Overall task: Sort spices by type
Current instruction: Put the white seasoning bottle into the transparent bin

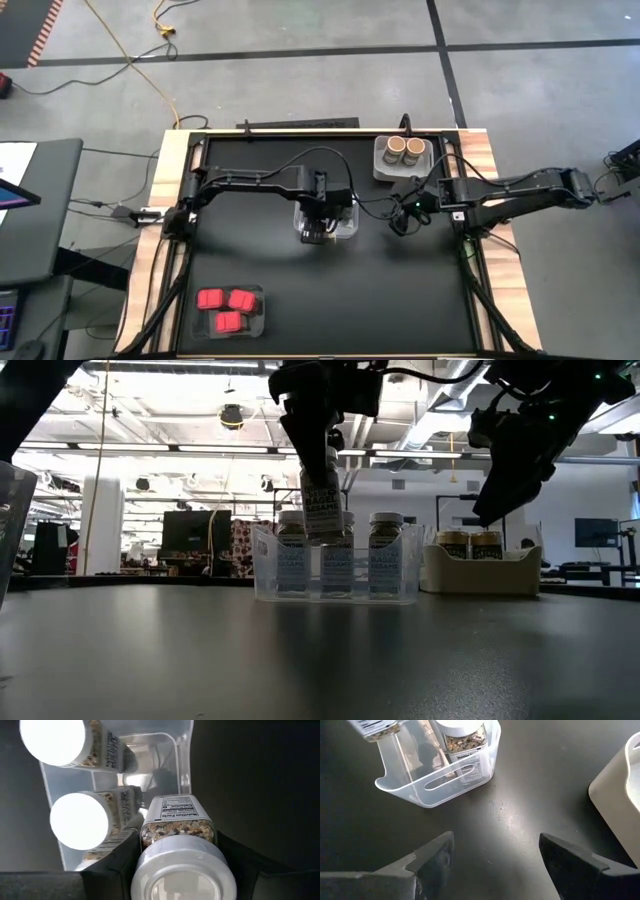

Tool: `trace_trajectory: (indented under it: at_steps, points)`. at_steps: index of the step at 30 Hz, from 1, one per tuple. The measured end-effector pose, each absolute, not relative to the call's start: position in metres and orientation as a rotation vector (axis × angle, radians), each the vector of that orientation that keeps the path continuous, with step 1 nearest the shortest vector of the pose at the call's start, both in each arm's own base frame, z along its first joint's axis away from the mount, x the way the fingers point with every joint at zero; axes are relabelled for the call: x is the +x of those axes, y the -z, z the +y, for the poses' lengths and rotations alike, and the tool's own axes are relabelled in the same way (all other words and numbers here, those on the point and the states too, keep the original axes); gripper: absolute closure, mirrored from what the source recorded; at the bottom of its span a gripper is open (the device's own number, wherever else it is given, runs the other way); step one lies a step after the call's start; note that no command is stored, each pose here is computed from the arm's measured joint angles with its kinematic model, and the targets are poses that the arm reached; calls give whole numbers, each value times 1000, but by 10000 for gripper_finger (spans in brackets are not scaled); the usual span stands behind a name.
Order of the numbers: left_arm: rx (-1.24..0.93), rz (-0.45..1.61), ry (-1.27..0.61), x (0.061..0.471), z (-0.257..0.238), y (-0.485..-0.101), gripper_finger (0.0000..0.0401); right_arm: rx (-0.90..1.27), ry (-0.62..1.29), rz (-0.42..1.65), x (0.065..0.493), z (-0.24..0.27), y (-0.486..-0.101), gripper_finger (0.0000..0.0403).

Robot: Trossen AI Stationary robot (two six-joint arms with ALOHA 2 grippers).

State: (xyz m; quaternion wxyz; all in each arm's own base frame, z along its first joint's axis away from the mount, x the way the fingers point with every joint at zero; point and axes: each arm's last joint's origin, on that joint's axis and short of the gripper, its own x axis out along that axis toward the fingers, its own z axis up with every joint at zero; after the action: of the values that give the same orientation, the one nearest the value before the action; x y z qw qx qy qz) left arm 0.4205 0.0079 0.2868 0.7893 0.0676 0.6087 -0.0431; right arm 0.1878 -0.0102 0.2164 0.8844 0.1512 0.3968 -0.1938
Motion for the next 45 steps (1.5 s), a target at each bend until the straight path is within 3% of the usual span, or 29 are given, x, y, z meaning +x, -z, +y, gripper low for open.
trace_trajectory:
  at_steps: [12, 25, 31, 45]
  points:
    - [163, 1319, 116, 420, 26, -284, 206, 323, 407, 823, 188, -10, -216, 83]
    - [176, 1323, 130, 424, 22, -252, 205, 324, 407, 823, 188, -10, -216, 83]
    - [201, 1319, 149, 424, 22, -253, 182, 324, 407, 823, 188, -10, -216, 83]
    - [126, 1280, 76, 428, 23, -254, 179, 325, 408, 824, 188, -10, -216, 83]
